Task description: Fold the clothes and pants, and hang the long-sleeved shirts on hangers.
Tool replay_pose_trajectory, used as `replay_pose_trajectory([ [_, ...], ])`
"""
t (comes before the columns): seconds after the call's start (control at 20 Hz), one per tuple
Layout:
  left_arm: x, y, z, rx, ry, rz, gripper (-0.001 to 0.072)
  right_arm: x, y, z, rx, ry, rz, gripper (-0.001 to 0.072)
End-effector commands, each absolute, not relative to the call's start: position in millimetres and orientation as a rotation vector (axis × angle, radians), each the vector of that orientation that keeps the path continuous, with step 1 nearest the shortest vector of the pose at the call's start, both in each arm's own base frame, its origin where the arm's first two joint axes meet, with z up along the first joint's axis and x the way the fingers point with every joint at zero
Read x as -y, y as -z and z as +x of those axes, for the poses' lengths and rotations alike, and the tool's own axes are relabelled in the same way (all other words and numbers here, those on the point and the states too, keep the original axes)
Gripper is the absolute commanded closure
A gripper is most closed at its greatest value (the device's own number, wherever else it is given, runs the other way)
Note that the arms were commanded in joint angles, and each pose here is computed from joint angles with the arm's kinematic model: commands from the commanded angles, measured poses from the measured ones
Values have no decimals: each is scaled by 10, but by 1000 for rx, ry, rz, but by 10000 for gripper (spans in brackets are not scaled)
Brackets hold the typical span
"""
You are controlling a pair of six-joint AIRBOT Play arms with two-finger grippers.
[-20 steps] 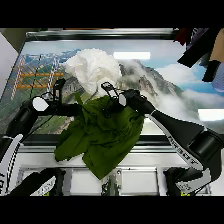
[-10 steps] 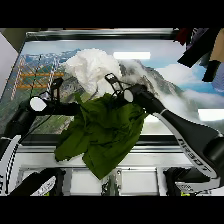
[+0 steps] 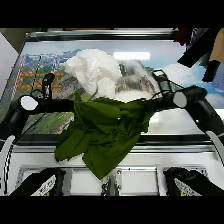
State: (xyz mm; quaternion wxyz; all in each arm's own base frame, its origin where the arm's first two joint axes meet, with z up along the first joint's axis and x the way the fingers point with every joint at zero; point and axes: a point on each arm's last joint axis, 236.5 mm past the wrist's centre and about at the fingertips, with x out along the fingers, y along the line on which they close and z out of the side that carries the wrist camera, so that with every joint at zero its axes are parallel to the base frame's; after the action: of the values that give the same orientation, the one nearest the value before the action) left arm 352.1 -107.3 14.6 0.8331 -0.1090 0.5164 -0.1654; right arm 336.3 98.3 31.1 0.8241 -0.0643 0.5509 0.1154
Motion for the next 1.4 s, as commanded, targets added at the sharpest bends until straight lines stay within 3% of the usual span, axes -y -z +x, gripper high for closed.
replay_pose_trajectory([
  [0.0, 1218, -148, 3675, -1109, 395, -201, 690, -720, -253, 3139, -1190, -188, -96, 697],
  [0.2, 1277, -274, 4071, -1074, 404, -194, 690, -715, -372, 3416, -1069, -157, -58, 695],
  [0.35, 1311, -367, 4390, -1044, 408, -190, 690, -521, -460, 3683, -977, -47, 91, 687],
  [0.4, 1322, -390, 4491, -1038, 407, -194, 689, -434, -411, 3701, -989, -16, 117, 627],
  [0.45, 1335, -401, 4561, -1044, 402, -208, 646, -373, -360, 3702, -1005, 2, 130, 396],
  [0.5, 1338, -437, 4634, -1049, 391, -227, 310, -326, -328, 3703, -1016, 15, 140, 139],
  [0.55, 1328, -490, 4680, -1057, 376, -257, 115, -301, -340, 3702, -1013, 21, 143, 100],
  [0.8, 1434, -849, 4634, -1007, 378, -295, 117, -487, -415, 3502, -1056, -41, 174, 100],
  [1.05, 2168, -451, 3871, -1109, 520, -206, 117, -838, -62, 3408, -1198, -131, 87, 101],
  [1.35, 2927, 30, 3069, -1222, 677, -89, 116, -1127, 178, 3791, -1313, -164, 23, 126],
])
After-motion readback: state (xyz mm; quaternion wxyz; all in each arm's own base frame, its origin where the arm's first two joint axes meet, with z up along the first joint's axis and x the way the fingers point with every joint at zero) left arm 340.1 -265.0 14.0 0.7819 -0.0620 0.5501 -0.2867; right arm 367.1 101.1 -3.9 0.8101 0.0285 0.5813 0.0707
